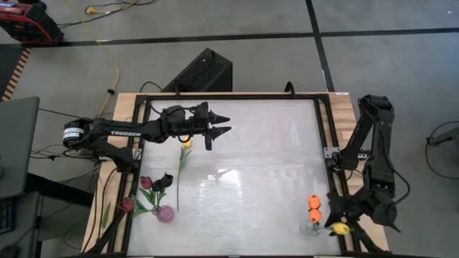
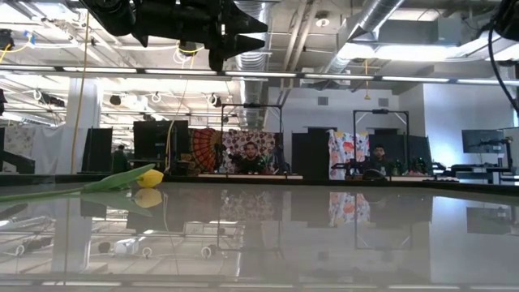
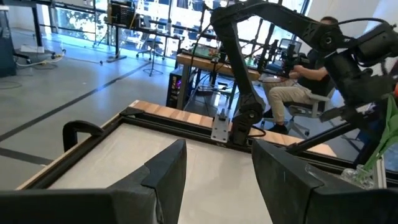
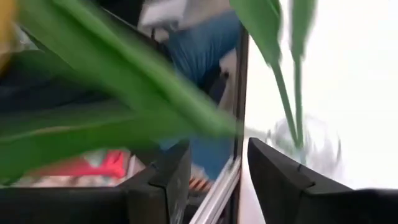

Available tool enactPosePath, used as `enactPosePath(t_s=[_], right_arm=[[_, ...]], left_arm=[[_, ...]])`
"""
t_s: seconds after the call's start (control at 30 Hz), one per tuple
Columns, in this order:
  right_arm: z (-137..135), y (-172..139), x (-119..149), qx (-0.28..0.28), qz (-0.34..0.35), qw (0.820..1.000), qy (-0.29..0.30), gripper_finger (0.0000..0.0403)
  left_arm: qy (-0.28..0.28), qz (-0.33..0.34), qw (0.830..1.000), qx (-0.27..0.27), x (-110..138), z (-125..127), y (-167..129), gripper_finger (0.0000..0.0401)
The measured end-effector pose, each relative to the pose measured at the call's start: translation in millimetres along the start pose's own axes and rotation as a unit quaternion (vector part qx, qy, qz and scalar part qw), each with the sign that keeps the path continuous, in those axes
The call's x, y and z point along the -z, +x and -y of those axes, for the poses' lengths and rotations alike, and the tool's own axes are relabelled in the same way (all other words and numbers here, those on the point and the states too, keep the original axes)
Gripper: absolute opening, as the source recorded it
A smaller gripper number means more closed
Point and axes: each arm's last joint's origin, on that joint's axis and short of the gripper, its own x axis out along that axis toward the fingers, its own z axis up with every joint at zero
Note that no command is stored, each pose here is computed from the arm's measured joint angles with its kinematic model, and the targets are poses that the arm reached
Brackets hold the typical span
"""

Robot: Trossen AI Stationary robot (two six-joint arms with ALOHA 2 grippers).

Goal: Sort flowers into vase by color
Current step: Put the top yellow flower into the transparent flower vase, then put the yellow flower into the transparent flower vase

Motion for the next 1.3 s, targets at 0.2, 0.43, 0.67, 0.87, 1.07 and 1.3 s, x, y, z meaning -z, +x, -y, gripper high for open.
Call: enactPosePath(t_s=[0.2, 0.43, 0.67, 0.87, 1.07, 1.3], right_arm=[[5, -7, 2, 0.003, -0.060, 0.996, 0.059, 0.0171], [30, -14, 4, 0.112, -0.099, 0.989, 0.006, 0.0150], [59, -19, -16, 0.253, -0.012, 0.965, 0.067, 0.0134], [87, -26, -39, 0.372, 0.025, 0.921, 0.114, 0.0127], [107, -28, -70, 0.436, 0.085, 0.892, 0.090, 0.0127], [133, -30, -130, 0.398, 0.157, 0.900, 0.080, 0.0127]], left_arm=[[-0.011, 0.000, 1.000, 0.000, 0, 0, 0, 0.0171], [-0.028, -0.001, 1.000, 0.013, 0, 1, 0, 0.0171], [-0.045, -0.005, 0.999, 0.030, 0, 2, 0, 0.0171], [-0.048, -0.005, 0.998, 0.029, 0, 2, 0, 0.0171], [-0.053, -0.025, 0.997, 0.048, 3, 2, 0, 0.0171], [-0.068, -0.122, 0.989, 0.038, 22, 0, -3, 0.0171]])
